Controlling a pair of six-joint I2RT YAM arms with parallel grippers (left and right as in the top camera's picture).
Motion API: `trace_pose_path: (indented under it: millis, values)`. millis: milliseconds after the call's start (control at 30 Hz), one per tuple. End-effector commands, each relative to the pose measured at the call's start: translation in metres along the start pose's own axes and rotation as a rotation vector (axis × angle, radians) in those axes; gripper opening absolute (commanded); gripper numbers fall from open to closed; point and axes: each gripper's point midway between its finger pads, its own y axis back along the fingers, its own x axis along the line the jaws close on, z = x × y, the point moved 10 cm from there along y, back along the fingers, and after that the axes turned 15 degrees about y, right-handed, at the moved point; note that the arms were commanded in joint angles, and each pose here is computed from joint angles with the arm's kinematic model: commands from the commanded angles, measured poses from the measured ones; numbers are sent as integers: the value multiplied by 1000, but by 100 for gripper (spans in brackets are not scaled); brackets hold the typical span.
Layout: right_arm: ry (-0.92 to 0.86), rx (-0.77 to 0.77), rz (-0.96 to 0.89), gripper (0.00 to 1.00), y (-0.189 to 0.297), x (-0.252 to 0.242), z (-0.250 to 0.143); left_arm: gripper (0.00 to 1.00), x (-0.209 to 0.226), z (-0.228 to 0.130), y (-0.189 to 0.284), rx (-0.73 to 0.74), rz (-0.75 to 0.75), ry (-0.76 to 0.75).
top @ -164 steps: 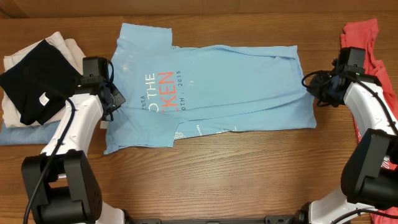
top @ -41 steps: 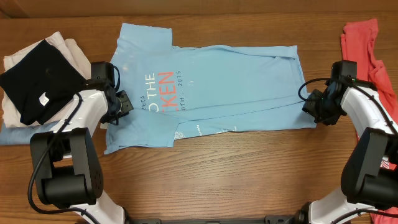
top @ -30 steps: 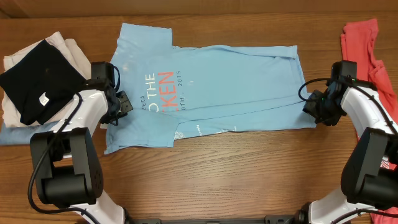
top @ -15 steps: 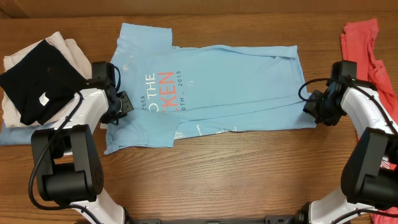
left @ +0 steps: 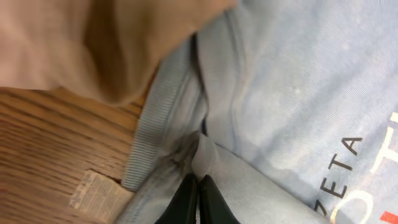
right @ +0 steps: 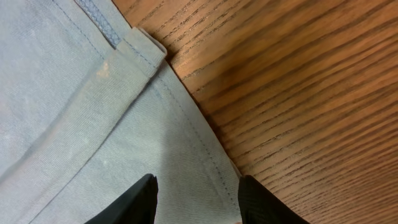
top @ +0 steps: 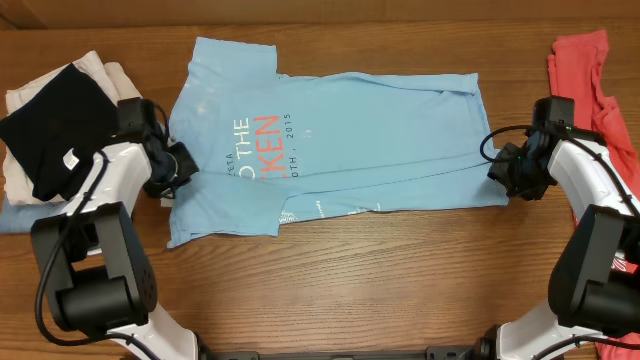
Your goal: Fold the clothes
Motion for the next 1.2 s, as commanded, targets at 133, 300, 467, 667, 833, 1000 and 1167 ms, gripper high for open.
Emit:
trace_pose_path:
  millis: [133,300,467,667,833,1000,1167]
  values:
    - [6,-7,-9,46,0,0,0,4,-17,8,18,-17,-177,-111]
    - [6,-7,-9,46,0,0,0,4,-24,12,21,-37,-230,-129]
    - [6,-11,-9,46,0,0,1,4,-28,20,27,-49,-293,-144]
    - [6,-16,-8,46,0,0,1,4,-18,30,30,-63,-304,-78]
    - [6,-23,-7,46,0,1,2,4,-12,35,31,-67,-302,-40]
    - [6,-24,-7,46,0,1,3,4,-13,35,31,-67,-306,-35]
    - [6,-25,-7,46,0,1,3,4,-13,35,31,-64,-304,-2]
